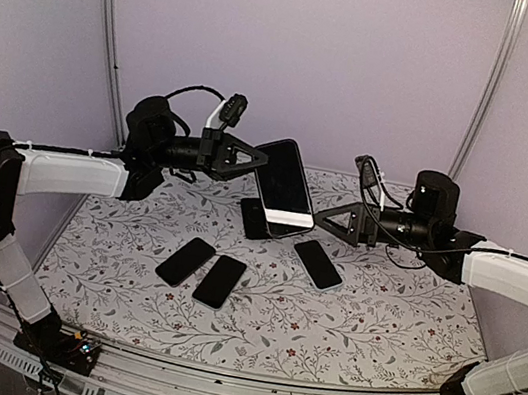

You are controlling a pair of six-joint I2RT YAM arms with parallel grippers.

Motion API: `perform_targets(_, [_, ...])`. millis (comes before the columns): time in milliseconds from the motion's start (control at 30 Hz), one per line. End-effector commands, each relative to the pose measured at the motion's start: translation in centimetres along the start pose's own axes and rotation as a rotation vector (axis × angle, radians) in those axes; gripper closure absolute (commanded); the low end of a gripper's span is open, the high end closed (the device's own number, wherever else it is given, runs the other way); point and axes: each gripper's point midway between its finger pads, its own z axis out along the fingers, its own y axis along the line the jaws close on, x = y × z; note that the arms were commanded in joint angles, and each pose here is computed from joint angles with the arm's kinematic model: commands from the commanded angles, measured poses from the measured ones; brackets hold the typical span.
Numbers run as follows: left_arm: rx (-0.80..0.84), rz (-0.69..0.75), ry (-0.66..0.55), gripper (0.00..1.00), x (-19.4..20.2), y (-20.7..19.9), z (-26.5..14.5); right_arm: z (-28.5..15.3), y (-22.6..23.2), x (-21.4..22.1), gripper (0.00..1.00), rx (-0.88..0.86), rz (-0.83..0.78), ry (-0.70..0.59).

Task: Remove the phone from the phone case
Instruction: Remove the bottom right corner of the phone case from the phone.

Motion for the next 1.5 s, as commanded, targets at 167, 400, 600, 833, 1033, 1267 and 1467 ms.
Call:
perform_targets(167, [0.064,0.081,-0.031,1.00,-1.7,-2.3,0.0,1.1,-0.9,0.0,0.05,0.031,0.004,0.036])
perform_targets(400, [0.064,0.050,-0.004,1.00,-1.0,-1.6,1.1,2.8,-0.1,-0.8,0.06,0.001,-0.010,0.049])
perform_targets(600, [-0.064,-0.070,0.037,1.00,0.0,3.6,2.4,5.0,0.0,-1.1,0.19,-0.078,0.080,0.055])
perform_targets(833, [-0.256,-0.162,0.071,0.96,0.9,9.0,2.0,5.5,-1.4,-0.6,0.55,-0.054,0.194,0.044])
perform_targets(1033, [-0.431,-0.192,0.070,0.76,0.7,12.6,1.2,5.4,-1.5,-1.1,0.85,-0.043,0.239,0.012])
perform_targets(1267, [-0.524,-0.246,0.061,0.62,1.2,14.7,0.0,5.8,-2.1,-1.2,0.97,-0.053,0.309,-0.018])
perform_targets(1467, [-0.551,-0.255,0.035,0.56,1.1,14.3,-1.6,6.1,-3.0,-1.5,0.99,-0.033,0.304,-0.038])
